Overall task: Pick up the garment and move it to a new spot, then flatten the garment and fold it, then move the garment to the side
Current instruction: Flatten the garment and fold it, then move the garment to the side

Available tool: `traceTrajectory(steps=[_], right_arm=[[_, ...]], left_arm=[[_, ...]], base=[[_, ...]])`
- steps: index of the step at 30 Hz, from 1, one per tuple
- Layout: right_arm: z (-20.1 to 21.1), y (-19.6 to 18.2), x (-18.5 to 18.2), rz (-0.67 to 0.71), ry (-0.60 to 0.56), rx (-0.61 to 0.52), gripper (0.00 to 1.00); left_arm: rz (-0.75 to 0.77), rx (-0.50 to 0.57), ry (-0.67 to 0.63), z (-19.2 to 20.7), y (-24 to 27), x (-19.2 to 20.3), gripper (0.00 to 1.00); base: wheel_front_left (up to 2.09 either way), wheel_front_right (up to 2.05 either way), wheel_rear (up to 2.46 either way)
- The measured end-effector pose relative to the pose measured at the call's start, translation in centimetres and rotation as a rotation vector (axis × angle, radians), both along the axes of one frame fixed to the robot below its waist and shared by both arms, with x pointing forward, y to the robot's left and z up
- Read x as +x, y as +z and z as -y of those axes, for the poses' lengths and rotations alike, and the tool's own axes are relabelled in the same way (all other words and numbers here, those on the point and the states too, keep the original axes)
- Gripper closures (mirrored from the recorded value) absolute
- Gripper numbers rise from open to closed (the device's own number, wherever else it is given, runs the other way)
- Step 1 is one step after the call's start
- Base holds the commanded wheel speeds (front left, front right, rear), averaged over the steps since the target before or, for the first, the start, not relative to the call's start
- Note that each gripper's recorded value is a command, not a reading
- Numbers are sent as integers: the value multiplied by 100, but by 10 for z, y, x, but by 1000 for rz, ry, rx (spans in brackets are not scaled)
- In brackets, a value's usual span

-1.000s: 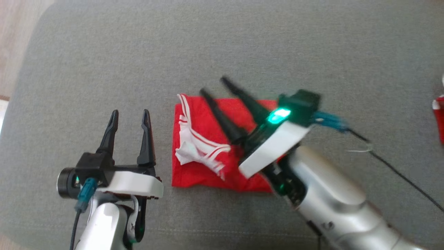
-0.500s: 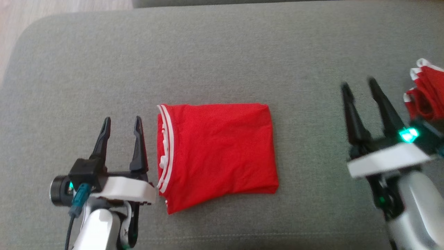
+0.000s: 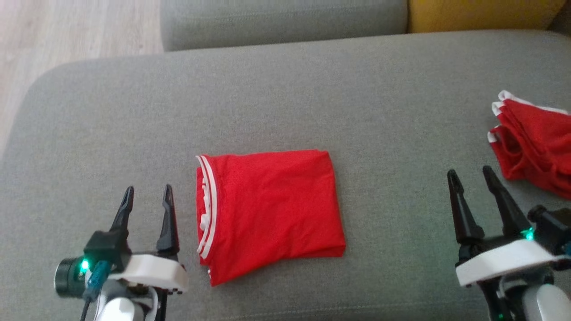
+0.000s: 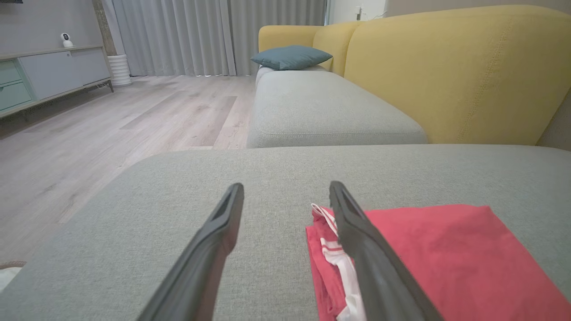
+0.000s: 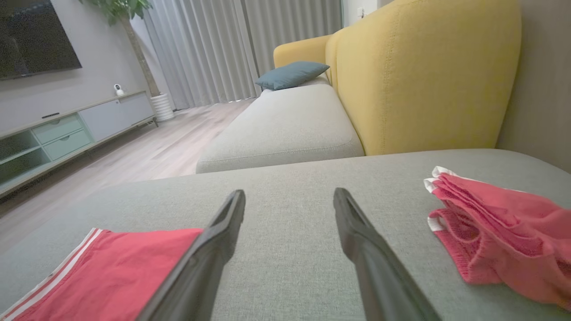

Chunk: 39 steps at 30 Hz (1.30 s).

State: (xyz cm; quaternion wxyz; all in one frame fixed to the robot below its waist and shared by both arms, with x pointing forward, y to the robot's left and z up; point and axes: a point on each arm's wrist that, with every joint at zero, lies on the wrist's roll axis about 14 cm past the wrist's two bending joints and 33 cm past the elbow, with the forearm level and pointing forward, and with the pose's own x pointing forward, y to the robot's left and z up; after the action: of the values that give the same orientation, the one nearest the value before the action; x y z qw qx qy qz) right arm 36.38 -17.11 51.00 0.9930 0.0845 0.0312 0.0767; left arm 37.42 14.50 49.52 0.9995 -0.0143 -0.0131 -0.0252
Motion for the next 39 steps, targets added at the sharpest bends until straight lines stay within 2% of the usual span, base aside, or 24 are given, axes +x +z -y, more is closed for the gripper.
traceTrajectory(steps=[10,39], right_arm=[[6,1,-25,-25,-34,-3,0],[5,2,-23,-33,-37,-5,0]], left_arm=[[-29,31,25,-11,-1,-22,0],[-52,51,57,-20,2,-30,0]], base=[[0,0,0],[0,0,0]])
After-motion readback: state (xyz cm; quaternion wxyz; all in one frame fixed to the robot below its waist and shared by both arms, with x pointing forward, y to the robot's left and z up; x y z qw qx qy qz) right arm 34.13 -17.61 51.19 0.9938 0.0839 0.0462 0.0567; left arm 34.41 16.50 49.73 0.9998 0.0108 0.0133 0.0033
